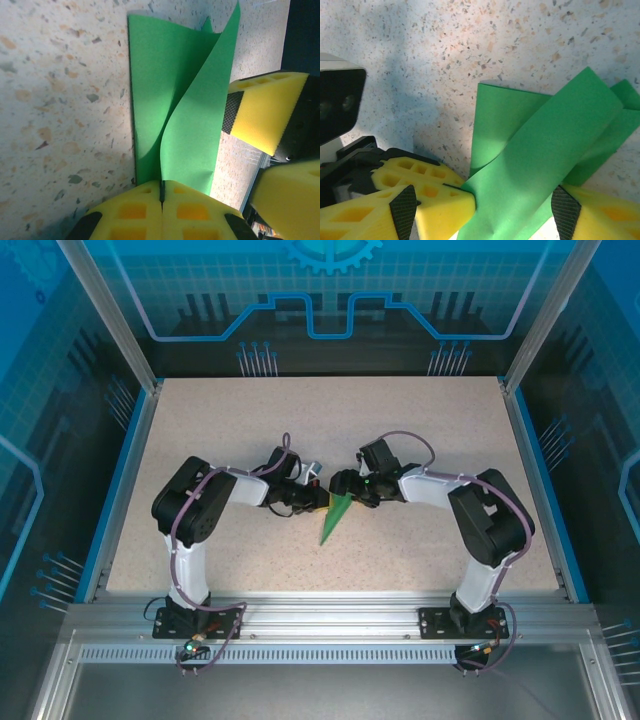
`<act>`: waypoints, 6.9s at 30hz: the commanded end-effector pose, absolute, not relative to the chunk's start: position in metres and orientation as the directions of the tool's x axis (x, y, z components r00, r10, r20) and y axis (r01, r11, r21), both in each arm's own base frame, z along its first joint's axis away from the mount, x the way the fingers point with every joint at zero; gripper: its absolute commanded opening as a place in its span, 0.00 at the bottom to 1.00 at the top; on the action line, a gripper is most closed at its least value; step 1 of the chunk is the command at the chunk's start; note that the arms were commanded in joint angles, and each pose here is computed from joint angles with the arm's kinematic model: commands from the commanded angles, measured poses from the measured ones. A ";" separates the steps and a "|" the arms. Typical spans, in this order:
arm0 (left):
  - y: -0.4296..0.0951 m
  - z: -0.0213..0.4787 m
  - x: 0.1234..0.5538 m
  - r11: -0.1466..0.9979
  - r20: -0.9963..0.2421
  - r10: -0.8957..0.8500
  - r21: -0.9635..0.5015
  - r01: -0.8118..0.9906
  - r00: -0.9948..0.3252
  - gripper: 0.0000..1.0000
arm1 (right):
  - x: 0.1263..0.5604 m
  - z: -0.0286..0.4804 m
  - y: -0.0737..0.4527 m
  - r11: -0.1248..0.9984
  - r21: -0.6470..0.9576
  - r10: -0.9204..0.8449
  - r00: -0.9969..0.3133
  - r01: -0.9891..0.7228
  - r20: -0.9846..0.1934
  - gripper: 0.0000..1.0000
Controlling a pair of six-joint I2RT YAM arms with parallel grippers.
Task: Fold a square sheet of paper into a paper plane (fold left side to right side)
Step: Fold the wing for the fifth time at the center of the table.
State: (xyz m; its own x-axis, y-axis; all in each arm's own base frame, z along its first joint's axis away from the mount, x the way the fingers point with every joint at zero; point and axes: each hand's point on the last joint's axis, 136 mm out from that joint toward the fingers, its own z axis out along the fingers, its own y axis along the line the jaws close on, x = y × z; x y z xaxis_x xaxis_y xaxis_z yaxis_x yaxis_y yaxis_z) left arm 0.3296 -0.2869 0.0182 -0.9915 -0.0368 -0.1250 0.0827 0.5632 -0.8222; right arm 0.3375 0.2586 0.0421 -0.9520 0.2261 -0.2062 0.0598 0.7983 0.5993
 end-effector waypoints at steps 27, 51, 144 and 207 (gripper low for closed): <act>-0.284 -0.011 0.325 0.627 -0.091 -0.031 -0.778 0.051 -0.995 0.03 | 0.337 0.039 0.254 0.815 0.578 0.192 -0.958 0.034 -0.215 0.00; -0.283 -0.011 0.325 0.631 -0.091 -0.031 -0.774 0.051 -0.995 0.03 | 0.327 0.009 0.240 0.866 0.494 0.180 -0.969 0.075 -0.169 0.00; -0.260 -0.023 0.238 0.843 0.091 0.042 -0.537 -0.014 -0.995 0.00 | 0.317 0.061 0.237 0.856 0.512 0.115 -0.941 -0.068 -0.317 0.00; -0.255 -0.020 0.237 0.858 0.080 0.069 -0.513 0.019 -0.994 0.00 | 0.336 0.006 0.225 0.834 0.542 0.074 -0.954 -0.101 -0.292 0.00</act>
State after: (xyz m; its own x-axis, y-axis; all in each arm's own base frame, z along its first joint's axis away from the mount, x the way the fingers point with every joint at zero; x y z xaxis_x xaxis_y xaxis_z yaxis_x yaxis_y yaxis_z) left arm 0.2637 -0.2829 0.0123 -0.9972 0.0719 -0.0223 0.0695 0.7647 -0.6406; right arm 0.3212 0.2437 0.0140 -0.9579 0.0504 -0.2825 -0.1304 0.8006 0.5849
